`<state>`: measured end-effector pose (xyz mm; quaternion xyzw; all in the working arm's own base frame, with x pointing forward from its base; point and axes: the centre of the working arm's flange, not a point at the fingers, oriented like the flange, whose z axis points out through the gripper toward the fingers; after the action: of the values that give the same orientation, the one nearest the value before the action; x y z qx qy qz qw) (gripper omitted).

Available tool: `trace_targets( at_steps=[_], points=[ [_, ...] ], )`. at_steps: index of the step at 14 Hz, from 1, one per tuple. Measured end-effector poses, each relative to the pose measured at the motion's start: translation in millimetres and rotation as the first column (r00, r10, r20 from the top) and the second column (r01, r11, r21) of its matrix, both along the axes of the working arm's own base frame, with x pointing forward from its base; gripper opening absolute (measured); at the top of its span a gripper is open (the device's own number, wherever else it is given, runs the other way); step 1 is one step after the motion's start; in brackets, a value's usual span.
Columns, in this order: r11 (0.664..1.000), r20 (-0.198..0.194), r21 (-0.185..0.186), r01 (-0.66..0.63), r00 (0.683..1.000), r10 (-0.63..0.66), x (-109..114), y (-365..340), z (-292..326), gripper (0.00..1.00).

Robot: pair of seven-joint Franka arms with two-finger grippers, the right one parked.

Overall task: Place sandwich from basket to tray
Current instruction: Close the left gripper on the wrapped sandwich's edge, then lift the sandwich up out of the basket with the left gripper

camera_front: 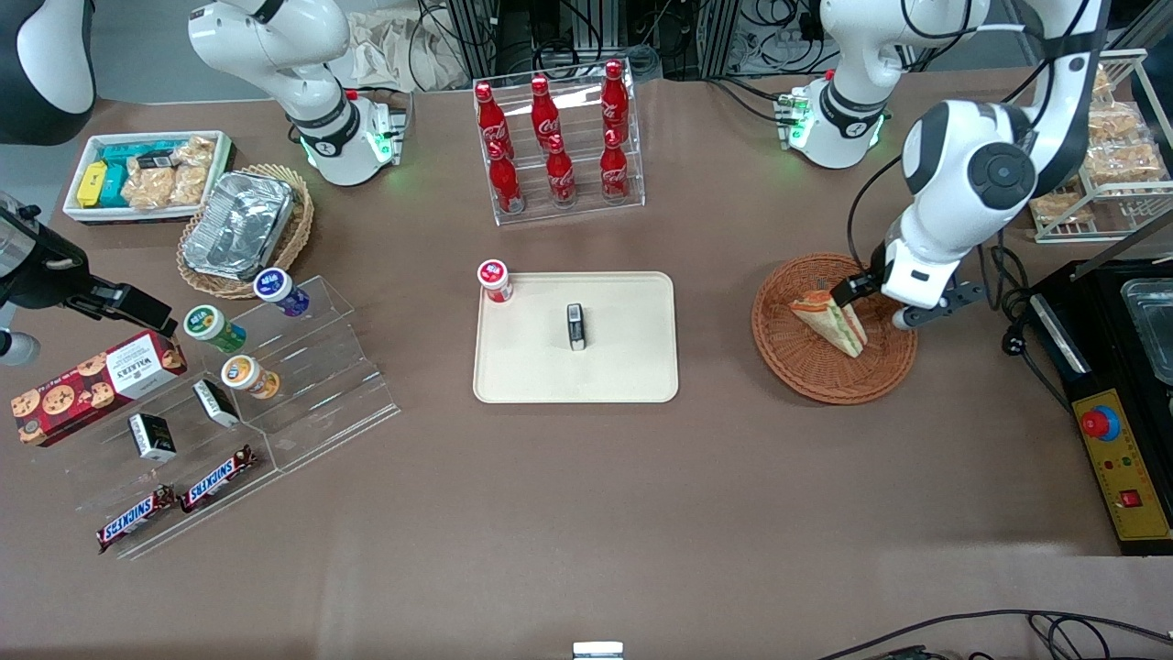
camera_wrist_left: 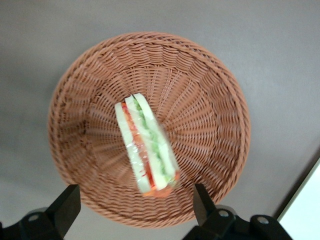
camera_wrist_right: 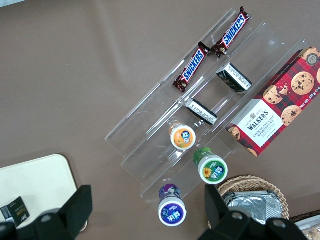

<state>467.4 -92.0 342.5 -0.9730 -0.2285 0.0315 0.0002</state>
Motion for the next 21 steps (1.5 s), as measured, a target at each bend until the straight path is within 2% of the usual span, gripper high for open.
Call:
trace_targets(
  at_steps=[4,6,8,11,13,15,18,19,21],
  points=[
    [0.995,0.001,0.008,-0.1,0.995,0.1,2,-19,-32,1.0],
    [0.994,0.007,0.008,-0.108,0.994,0.108,-5,-22,-48,0.99],
    [0.993,0.033,0.001,-0.114,0.993,0.114,-15,-19,-63,0.99],
    [0.993,0.037,0.001,-0.117,0.993,0.116,-21,-17,-71,0.97],
    [0.993,0.041,-0.001,-0.119,0.992,0.119,-21,-17,-71,0.8],
    [0.992,0.044,-0.002,-0.125,0.991,0.125,-21,-17,-71,0.57],
    [0.985,0.056,-0.006,-0.172,0.983,0.172,-19,-17,-66,0.3],
    [0.984,0.056,-0.006,-0.178,0.982,0.178,-17,-18,-61,0.22],
    [0.985,0.019,0.015,-0.173,0.985,0.172,-11,-18,-39,0.2]
  ],
)
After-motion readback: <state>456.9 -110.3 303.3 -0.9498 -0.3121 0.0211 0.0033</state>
